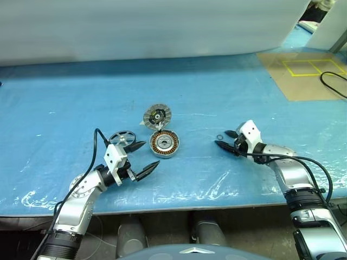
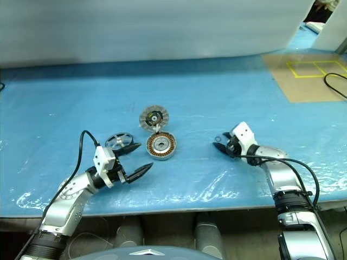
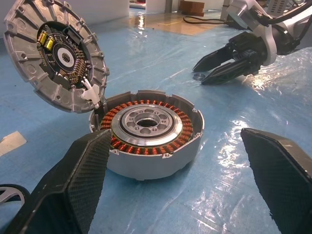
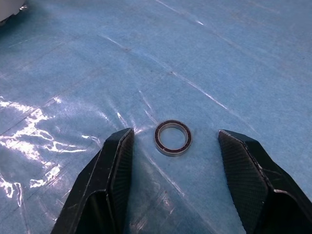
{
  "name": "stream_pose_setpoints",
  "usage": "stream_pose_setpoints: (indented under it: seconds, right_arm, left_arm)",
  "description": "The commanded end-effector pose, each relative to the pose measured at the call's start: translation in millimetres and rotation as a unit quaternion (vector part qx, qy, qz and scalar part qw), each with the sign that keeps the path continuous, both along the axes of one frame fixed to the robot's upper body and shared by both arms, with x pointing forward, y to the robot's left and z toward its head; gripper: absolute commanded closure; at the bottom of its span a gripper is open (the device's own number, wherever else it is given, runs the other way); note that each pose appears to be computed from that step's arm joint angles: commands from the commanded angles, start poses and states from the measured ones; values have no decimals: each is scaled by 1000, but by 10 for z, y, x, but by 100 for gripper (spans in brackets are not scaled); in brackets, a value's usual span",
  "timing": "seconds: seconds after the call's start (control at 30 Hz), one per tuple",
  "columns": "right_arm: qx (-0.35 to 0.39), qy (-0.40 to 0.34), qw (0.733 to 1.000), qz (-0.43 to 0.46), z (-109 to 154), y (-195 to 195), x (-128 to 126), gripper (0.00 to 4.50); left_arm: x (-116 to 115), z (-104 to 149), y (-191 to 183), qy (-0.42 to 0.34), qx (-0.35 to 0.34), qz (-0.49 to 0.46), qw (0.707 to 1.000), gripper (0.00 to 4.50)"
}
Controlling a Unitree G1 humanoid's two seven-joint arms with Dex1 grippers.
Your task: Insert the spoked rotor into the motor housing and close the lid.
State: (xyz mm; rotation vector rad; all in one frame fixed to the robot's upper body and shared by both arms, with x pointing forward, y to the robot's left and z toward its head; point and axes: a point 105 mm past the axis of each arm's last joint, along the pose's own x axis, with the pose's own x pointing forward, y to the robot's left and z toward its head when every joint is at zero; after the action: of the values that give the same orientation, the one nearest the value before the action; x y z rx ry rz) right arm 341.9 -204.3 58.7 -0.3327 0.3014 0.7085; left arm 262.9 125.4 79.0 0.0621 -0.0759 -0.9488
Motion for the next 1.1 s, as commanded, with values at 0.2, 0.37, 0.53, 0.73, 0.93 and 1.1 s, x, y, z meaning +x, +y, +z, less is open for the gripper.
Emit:
stream_pose_setpoints:
  seconds: [0.2, 0.37, 0.53, 0.73, 0.93, 1.1]
  right_arm:
    - [-26, 41, 999, 4, -227, -18, -107, 179]
    - [-33, 43, 999, 4, -240, -38, -116, 321]
    - [-33, 43, 999, 4, -227, -45, -107, 391]
    - [13, 16, 999, 42, -5, 255, -57, 391]
    - [81, -26, 987, 137, 457, 880, -75, 391]
    - [105, -36, 969, 219, 719, 1302, -166, 391]
  left_arm:
    - [16, 73, 24, -19, 3, 4, 1000, 0]
    - [16, 70, 29, -19, 3, 5, 1000, 0]
    - [19, 71, 27, -20, 3, 5, 1000, 0]
    - [19, 72, 36, -21, 4, 7, 1000, 0]
    - [13, 88, 73, -24, 7, 15, 1000, 0]
    - [-19, 85, 111, -24, 8, 26, 999, 0]
